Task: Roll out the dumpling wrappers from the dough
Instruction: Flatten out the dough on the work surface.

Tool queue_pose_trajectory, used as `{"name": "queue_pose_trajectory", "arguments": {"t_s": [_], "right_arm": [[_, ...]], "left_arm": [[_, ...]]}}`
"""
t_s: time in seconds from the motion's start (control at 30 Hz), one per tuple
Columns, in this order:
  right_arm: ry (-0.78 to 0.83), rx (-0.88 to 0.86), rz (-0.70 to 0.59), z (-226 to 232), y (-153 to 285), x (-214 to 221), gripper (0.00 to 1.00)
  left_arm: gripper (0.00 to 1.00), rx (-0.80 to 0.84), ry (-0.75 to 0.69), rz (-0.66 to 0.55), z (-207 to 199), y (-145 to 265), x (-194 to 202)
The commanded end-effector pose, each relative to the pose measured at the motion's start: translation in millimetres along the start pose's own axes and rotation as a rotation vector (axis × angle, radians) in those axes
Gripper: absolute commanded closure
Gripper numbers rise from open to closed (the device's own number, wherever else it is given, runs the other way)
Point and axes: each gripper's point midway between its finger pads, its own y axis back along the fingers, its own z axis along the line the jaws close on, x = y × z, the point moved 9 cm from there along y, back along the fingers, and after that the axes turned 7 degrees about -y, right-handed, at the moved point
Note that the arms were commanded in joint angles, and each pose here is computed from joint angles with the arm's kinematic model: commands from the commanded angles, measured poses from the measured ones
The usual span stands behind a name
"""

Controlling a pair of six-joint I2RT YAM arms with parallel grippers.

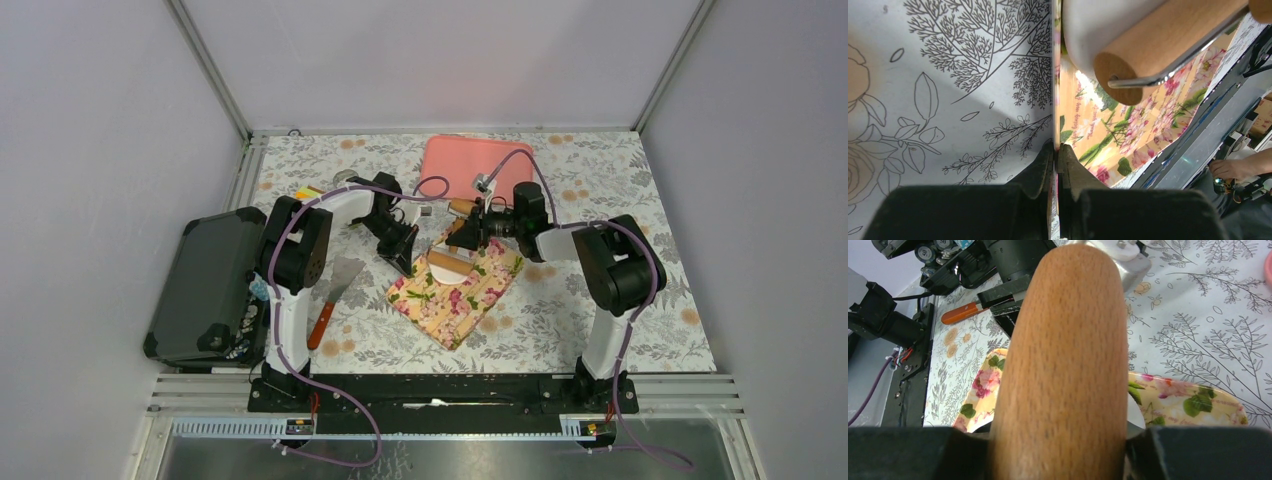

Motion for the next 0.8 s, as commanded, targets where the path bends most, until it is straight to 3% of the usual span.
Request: {"name": "queue_pose_trajectory", "arguments": {"t_s": [0.0, 0.77], "right_arm": [[-0.036, 0.038, 0.108, 3.4, -3.0, 45.1, 1.00], [-0.096, 0.024, 0.250, 14.9, -3.1, 94.8, 1.00]], "left_arm": [[1.00, -0.061, 0.026, 0.088, 18.3, -15.3, 13.4], [1.00, -0.062, 0.064, 0.090, 24.0, -15.3, 11.6]]}}
